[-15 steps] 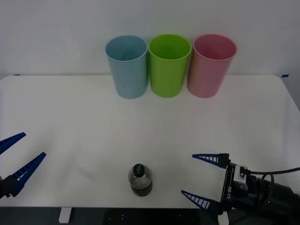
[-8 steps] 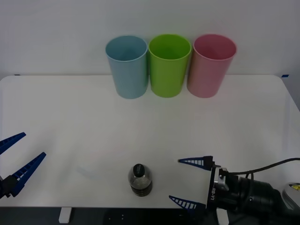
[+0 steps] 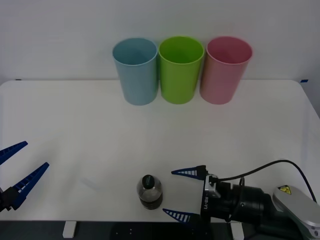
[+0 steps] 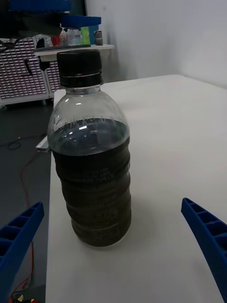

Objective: Grasp the object on the table and drop it into the matching bin: aluminum can to the light blue bin, PET bottle to the pink bin.

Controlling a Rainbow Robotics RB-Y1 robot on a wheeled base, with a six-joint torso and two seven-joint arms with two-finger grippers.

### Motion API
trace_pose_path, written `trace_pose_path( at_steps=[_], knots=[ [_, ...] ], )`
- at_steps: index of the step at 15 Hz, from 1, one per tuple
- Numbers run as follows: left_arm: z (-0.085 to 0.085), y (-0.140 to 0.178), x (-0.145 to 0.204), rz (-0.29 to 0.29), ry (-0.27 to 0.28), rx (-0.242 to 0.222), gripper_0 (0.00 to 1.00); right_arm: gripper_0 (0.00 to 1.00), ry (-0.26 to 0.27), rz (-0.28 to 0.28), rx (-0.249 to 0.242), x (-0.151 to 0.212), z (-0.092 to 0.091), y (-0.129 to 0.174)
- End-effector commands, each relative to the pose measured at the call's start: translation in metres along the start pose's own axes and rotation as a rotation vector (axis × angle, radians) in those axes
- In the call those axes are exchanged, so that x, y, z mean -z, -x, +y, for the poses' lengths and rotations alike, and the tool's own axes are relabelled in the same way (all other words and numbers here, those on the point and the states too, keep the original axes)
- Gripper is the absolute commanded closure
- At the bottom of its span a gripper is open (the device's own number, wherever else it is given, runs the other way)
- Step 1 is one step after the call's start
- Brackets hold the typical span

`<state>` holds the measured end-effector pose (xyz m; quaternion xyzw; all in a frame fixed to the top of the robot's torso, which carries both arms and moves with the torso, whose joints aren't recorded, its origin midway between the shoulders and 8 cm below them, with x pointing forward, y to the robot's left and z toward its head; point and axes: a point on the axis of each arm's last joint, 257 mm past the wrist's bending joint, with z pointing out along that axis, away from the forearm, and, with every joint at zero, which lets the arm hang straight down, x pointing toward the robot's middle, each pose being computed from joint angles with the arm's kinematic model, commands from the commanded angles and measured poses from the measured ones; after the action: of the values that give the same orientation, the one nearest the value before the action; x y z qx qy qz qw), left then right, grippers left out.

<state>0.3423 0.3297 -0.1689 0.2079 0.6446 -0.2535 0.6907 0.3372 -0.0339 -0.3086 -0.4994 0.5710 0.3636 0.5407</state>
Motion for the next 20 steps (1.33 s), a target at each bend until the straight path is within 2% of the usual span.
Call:
trace_pose_path(
  at_steps=[1,8,13,20],
  knots=[
    [0.000,0.000,0.000,0.000,0.000,0.000,0.00,0.00,0.004,0.004,0.003,-0.016,0.002,0.000],
    [0.000,0.000,0.000,0.000,0.000,0.000,0.00,0.00,-0.005,0.014,0.000,-0.044,0.008,-0.001],
    [0.000,0.000,0.000,0.000,0.000,0.000,0.00,0.00,-0.009,0.002,-0.006,-0.058,0.013,0.003],
    [0.000,0.000,0.000,0.000,0.000,0.000,0.00,0.00,-0.019,0.009,0.004,-0.062,0.011,0.003]
  ],
)
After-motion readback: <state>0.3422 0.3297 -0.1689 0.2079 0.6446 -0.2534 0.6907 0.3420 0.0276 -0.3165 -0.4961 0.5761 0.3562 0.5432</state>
